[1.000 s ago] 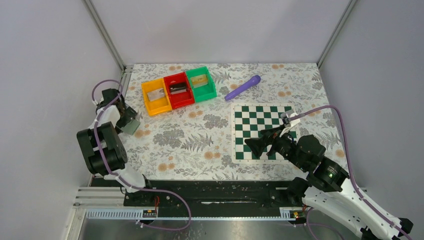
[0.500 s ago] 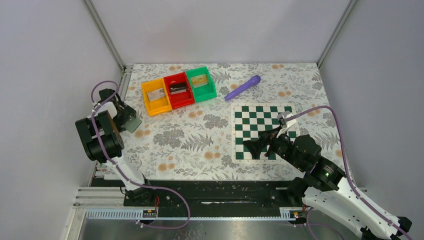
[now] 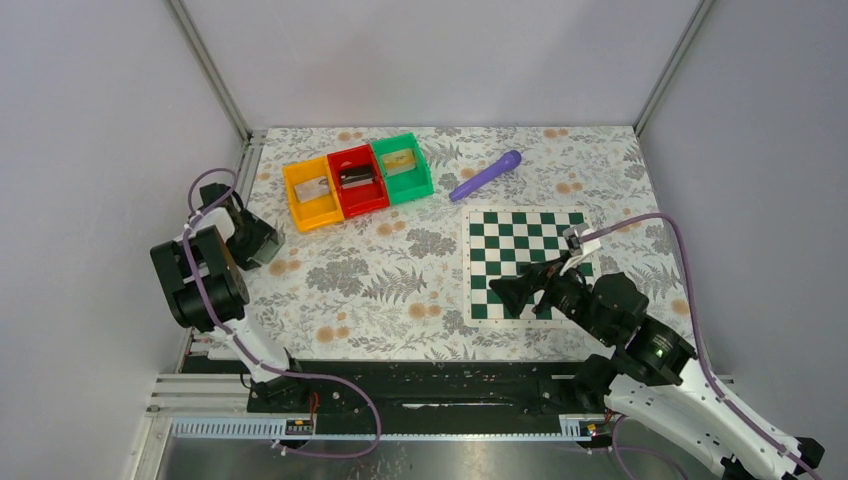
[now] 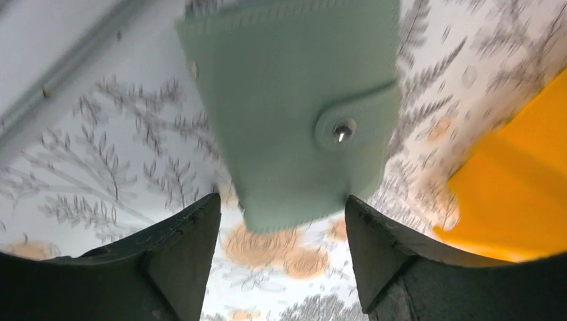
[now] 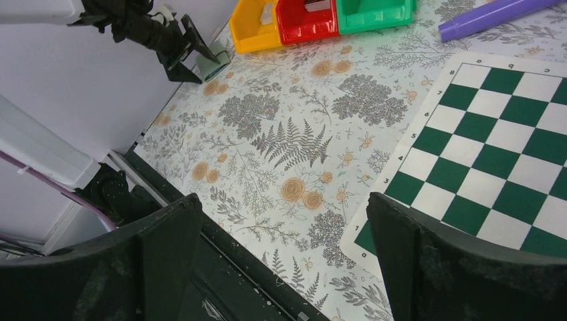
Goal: Take the credit cards out of the card holder
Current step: Move the card holder to the center of the board.
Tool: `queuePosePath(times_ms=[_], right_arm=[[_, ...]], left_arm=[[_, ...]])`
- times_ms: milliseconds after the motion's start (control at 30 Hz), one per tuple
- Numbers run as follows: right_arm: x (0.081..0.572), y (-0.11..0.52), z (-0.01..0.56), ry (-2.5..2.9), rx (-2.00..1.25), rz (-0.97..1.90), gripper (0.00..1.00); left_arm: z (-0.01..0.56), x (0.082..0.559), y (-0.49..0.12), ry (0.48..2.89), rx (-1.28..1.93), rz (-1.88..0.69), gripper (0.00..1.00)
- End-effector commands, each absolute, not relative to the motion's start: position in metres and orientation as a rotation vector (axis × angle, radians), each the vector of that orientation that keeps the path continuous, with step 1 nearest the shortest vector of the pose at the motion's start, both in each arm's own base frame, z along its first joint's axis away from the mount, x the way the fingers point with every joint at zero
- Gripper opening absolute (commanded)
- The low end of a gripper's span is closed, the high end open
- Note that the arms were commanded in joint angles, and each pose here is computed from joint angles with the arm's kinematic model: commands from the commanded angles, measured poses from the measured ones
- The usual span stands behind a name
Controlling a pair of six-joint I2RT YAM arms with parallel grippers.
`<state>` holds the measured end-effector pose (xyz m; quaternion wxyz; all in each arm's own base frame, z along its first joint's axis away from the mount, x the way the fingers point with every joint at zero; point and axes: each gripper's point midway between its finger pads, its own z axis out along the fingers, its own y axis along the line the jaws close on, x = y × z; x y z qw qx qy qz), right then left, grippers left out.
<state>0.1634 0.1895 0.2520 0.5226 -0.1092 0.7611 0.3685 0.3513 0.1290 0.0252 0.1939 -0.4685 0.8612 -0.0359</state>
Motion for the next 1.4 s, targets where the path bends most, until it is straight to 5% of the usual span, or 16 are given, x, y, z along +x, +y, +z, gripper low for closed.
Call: queuePosePath(times_ms=[0, 267, 433, 633, 1033, 1167, 1367], right_arm=[[0.165, 0.175, 0.274, 1.782, -0.140, 0.888, 0.99], [0.158, 0.155, 0.269, 1.766, 0.009, 0.924, 0.98], [0.152, 0.142, 0.269, 1.748, 0.032, 0.916, 0.97], [0.147, 0.135, 0.269, 1.737, 0.033, 0.913, 0.97], [0.151, 0.128, 0.278, 1.692, -0.004, 0.845, 0.97], [0.153, 0.127, 0.282, 1.674, -0.018, 0.828, 0.97], [0.156, 0.128, 0.285, 1.662, -0.012, 0.827, 0.97]], left_arm=[[0.029, 0.324, 0.101, 2.468, -1.305, -0.216, 0.67], [0.022, 0.292, 0.062, 2.432, -1.385, -0.398, 0.62], [0.068, 0.307, 0.081, 2.294, -1.301, -0.306, 0.62], [0.093, 0.329, 0.130, 2.136, -1.390, -0.061, 0.80], [0.095, 0.412, 0.176, 2.147, -1.275, -0.013, 0.75], [0.092, 0.430, 0.186, 2.164, -1.230, -0.011, 0.64], [0.073, 0.441, 0.203, 2.208, -1.270, 0.018, 0.62]])
